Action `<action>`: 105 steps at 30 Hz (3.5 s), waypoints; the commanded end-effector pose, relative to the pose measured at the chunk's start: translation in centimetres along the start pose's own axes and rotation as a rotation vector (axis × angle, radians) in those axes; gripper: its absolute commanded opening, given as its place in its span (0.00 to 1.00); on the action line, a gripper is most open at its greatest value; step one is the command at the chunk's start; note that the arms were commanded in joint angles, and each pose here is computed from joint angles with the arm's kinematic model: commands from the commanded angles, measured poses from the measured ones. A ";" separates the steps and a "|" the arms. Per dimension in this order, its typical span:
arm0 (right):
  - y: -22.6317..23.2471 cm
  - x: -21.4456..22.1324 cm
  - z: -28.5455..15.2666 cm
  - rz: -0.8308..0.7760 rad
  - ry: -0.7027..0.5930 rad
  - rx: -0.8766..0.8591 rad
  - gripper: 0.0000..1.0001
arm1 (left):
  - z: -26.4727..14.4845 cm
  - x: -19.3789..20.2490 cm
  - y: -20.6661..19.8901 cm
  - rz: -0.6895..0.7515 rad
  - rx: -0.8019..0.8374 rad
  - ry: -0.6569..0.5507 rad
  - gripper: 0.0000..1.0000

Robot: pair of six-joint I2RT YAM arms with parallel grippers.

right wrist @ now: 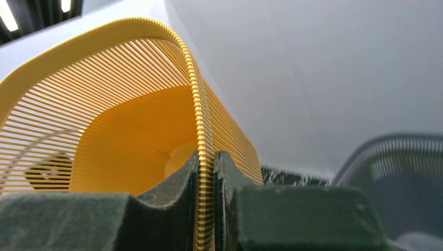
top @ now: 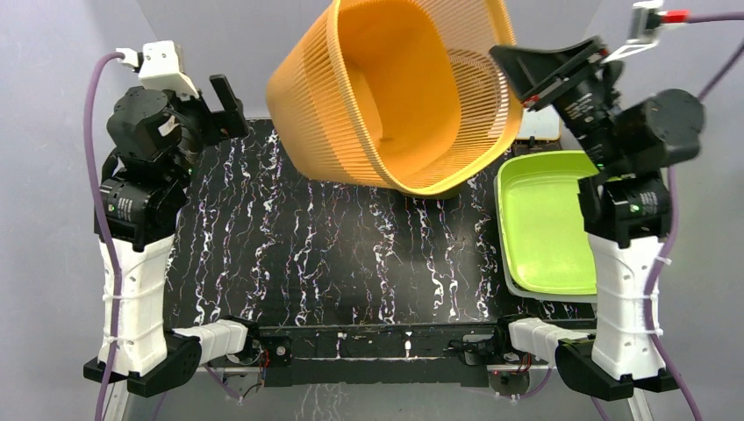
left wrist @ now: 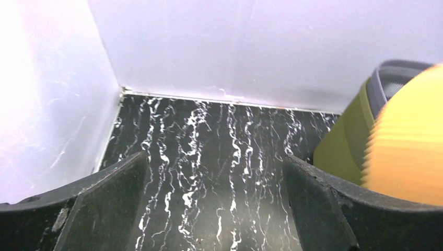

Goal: Turn the large container upside down

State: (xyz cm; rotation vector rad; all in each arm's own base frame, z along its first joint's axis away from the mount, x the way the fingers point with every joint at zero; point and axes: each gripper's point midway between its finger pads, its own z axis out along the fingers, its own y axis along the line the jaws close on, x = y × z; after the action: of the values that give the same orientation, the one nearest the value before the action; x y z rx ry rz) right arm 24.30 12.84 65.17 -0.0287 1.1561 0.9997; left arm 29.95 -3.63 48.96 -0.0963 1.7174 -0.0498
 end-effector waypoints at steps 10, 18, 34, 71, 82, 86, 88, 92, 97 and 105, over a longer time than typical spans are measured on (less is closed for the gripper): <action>-4.4 8.9 -1.0 0.073 0.214 -0.019 0.00 | -0.2 -0.3 1.4 -0.052 -0.083 -0.038 0.98; -4.5 14.6 -1.4 0.061 0.396 -0.053 0.00 | 0.3 1.7 0.9 -0.065 -0.063 -0.002 0.98; -5.1 29.7 -0.8 -0.050 0.572 0.139 0.00 | 0.5 4.8 0.6 -0.030 -0.032 0.075 0.98; 9.2 37.3 -6.1 -0.450 0.871 -0.272 0.50 | 1.9 11.0 0.2 0.026 -0.007 0.230 0.98; 11.8 39.5 -9.3 -0.476 0.938 -0.370 0.43 | 1.5 11.2 0.2 0.025 -0.005 0.235 0.98; 11.7 40.7 -10.1 -0.486 0.976 -0.374 0.42 | 1.4 11.1 0.4 0.021 -0.011 0.230 0.98; 11.9 41.3 -10.4 -0.484 0.994 -0.388 0.42 | 1.2 10.8 0.6 0.020 -0.021 0.224 0.98; 11.8 42.7 -10.7 -0.493 1.020 -0.390 0.39 | 0.8 10.2 1.0 0.018 -0.038 0.214 0.98; 11.3 43.7 -10.8 -0.506 1.036 -0.368 0.35 | 0.1 9.3 1.2 0.014 -0.039 0.191 0.98; 10.0 45.8 -10.9 -0.544 1.052 -0.320 0.24 | -1.5 7.9 1.9 -0.001 -0.057 0.139 0.98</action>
State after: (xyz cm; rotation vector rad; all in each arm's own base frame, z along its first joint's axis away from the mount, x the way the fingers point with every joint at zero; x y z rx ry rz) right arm 11.00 41.65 29.92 -1.2045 1.7806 0.6576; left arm 28.72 -3.32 38.81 -0.1132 1.9294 -0.0110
